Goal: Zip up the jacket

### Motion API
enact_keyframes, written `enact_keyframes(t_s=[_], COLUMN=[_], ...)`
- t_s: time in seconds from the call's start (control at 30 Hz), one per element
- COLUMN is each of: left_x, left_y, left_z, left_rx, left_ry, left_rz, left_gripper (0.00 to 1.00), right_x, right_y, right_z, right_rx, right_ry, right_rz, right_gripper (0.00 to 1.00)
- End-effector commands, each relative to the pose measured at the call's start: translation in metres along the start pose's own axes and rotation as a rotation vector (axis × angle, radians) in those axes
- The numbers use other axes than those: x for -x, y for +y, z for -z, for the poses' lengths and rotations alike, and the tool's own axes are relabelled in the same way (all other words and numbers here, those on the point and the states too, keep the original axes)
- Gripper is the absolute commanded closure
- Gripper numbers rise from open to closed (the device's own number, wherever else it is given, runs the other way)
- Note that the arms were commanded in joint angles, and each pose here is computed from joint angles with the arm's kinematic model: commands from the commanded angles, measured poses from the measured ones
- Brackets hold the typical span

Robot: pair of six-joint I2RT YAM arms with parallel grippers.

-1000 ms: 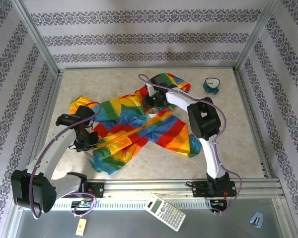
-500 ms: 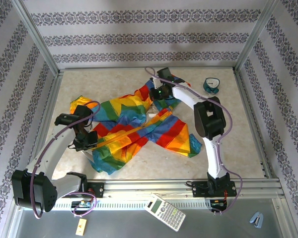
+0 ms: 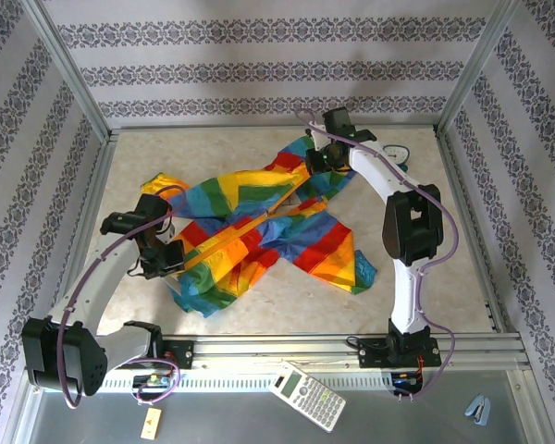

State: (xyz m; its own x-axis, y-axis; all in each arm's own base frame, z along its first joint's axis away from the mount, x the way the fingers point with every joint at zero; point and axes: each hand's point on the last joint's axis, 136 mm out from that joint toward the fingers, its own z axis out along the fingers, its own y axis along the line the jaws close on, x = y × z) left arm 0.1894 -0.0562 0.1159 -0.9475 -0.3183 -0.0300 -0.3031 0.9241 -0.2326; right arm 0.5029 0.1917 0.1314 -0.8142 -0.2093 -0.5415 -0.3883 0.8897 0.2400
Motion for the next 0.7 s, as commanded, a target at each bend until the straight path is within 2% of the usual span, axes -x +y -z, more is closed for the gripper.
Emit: enact_keyframes(t_s=[0.0, 0.1, 0.27, 0.33, 0.5, 0.6, 0.67], left_x=[-0.004, -0.003, -0.002, -0.002, -0.003, -0.004, -0.005], left_y=[0.0, 0.0, -0.001, -0.002, -0.003, -0.002, -0.002], left_z=[-0.008, -0.012, -0.018, -0.02, -0.019, -0.021, -0.022], left_rx=[-0.029, -0.029, -0.035, -0.039, -0.045, -0.046, -0.052], left_ry=[0.024, 0.029, 0.039, 0.045, 0.049, 0.045, 0.048], left_rz=[0.028, 0.032, 0.034, 0.035, 0.024, 0.025, 0.027], left_gripper=[1.0, 1.0, 1.0, 1.0, 1.0, 1.0, 1.0], right_x=[-0.002, -0.006, -0.029, -0.045, -0.09, -0.104, -0.109], right_y=[0.002, 0.019, 0.051, 0.07, 0.13, 0.145, 0.152], right_z=[-0.003, 0.001, 0.017, 0.016, -0.008, -0.026, -0.035], right_rx=[-0.017, -0.002, 0.006, 0.032, 0.134, 0.157, 0.168], right_ry=[0.023, 0.02, 0.029, 0.05, 0.182, 0.236, 0.265], right_rz=[0.046, 0.055, 0.023, 0.015, 0.079, 0.093, 0.096], right_gripper=[0.75, 0.57, 0.51, 0.53, 0.66, 0.73, 0.73])
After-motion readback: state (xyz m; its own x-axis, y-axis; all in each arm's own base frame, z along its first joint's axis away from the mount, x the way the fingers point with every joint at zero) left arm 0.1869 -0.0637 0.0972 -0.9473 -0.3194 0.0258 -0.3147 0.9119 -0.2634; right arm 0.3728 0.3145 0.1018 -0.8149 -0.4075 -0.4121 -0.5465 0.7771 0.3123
